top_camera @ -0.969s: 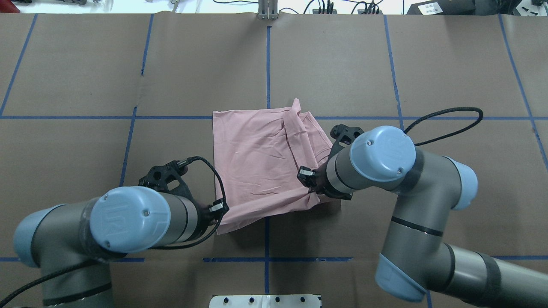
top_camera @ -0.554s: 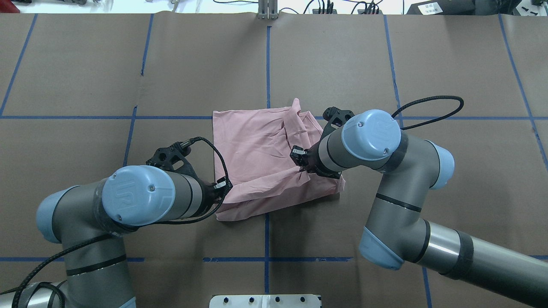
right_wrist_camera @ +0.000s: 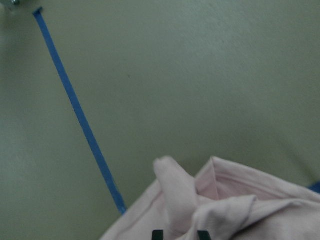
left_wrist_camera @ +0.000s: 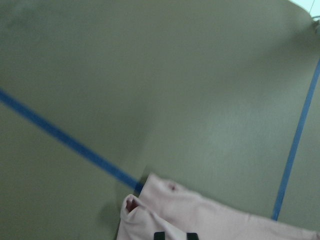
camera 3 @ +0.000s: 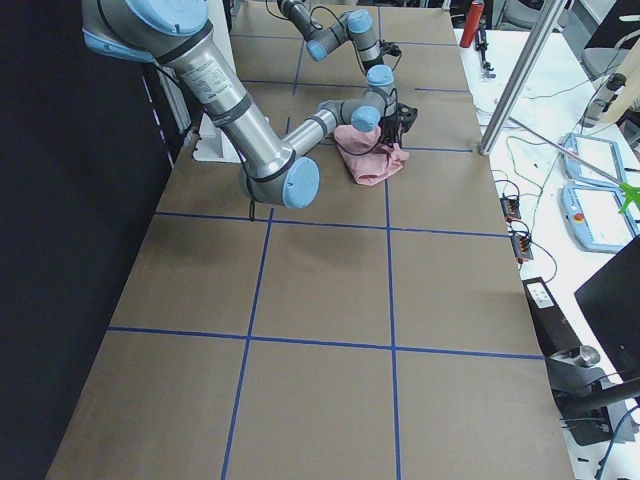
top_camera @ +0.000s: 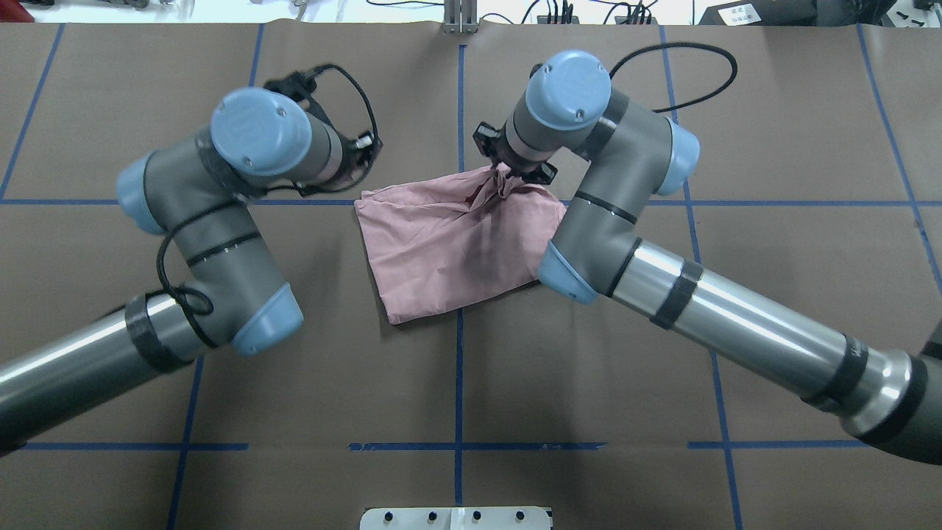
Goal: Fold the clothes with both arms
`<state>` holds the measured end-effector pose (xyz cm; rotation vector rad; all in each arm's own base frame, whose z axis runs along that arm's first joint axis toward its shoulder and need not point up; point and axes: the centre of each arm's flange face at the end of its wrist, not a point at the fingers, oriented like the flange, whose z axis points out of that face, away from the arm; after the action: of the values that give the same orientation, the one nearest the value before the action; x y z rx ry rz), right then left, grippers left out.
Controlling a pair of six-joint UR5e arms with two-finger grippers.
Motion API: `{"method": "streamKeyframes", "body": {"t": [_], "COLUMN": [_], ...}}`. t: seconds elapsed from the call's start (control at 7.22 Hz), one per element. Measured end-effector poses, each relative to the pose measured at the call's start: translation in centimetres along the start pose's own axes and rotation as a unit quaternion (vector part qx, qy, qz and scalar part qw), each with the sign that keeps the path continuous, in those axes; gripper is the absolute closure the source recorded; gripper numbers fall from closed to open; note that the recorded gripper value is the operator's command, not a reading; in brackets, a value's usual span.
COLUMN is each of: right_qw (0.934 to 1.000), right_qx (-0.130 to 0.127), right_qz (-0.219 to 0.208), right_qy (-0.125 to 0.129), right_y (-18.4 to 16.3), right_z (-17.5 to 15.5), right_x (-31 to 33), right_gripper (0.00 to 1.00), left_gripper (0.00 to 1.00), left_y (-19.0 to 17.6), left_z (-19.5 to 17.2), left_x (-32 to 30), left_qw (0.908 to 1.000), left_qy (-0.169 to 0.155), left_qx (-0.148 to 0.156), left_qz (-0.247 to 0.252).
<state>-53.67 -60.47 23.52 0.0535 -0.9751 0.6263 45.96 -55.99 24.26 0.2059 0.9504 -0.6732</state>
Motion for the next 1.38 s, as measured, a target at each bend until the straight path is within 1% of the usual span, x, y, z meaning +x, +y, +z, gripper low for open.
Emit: {"method": "streamKeyframes", "body": {"t": [0.14,0.28,0.42,0.55,0.69,0.83,0.97,1.11,1.25,1.38], "right_qw": [0.9999,0.9998,0.9997,0.9998,0.9997,0.999,0.9969,0.9928,0.9862,0.978], "right_qx": [0.013,0.021,0.023,0.016,0.002,-0.011,-0.017,-0.02,-0.03,-0.045], "right_qz": [0.003,0.002,0.001,-0.008,-0.023,-0.042,-0.07,-0.106,-0.146,-0.185], "right_qy": [0.0,0.002,0.003,0.003,0.004,0.014,0.031,0.053,0.073,0.084], "right_y": [-2.9,-5.0,-6.7,-8.6,-11.5,-14.8,-17.9,-20.7,-23.5,-26.2], "right_z": [1.3,1.7,1.5,0.6,-0.9,-2.6,-4.5,-6.7,-9.2,-12.0], "right_x": [0.1,0.5,0.6,0.9,1.4,2.7,5.0,8.1,12.1,17.5], "right_gripper": [0.0,0.0,0.0,0.0,0.0,0.0,0.0,0.0,0.0,0.0], "left_gripper": [0.0,0.0,0.0,0.0,0.0,0.0,0.0,0.0,0.0,0.0], "left_y": [-2.9,-4.1,-4.5,-4.8,-5.5,-6.8,-8.6,-11.2,-14.5,-18.2], "left_z": [0.0,-0.1,-0.3,-0.7,-1.8,-3.8,-6.1,-8.3,-10.2,-12.0], "left_x": [-0.3,-0.6,-0.7,-0.7,-0.9,-1.8,-3.8,-6.4,-9.7,-13.5], "left_qw": [0.9999,0.9999,0.9998,0.9997,0.9991,0.9981,0.9963,0.9935,0.9892,0.9832], "left_qy": [0.0,-0.001,0.0,0.002,0.009,0.02,0.03,0.036,0.036,0.029], "left_qx": [0.005,0.004,-0.002,-0.014,-0.03,-0.045,-0.054,-0.058,-0.056,-0.052], "left_qz": [0.011,0.016,0.019,0.021,0.027,0.038,0.059,0.091,0.13,0.172]}}
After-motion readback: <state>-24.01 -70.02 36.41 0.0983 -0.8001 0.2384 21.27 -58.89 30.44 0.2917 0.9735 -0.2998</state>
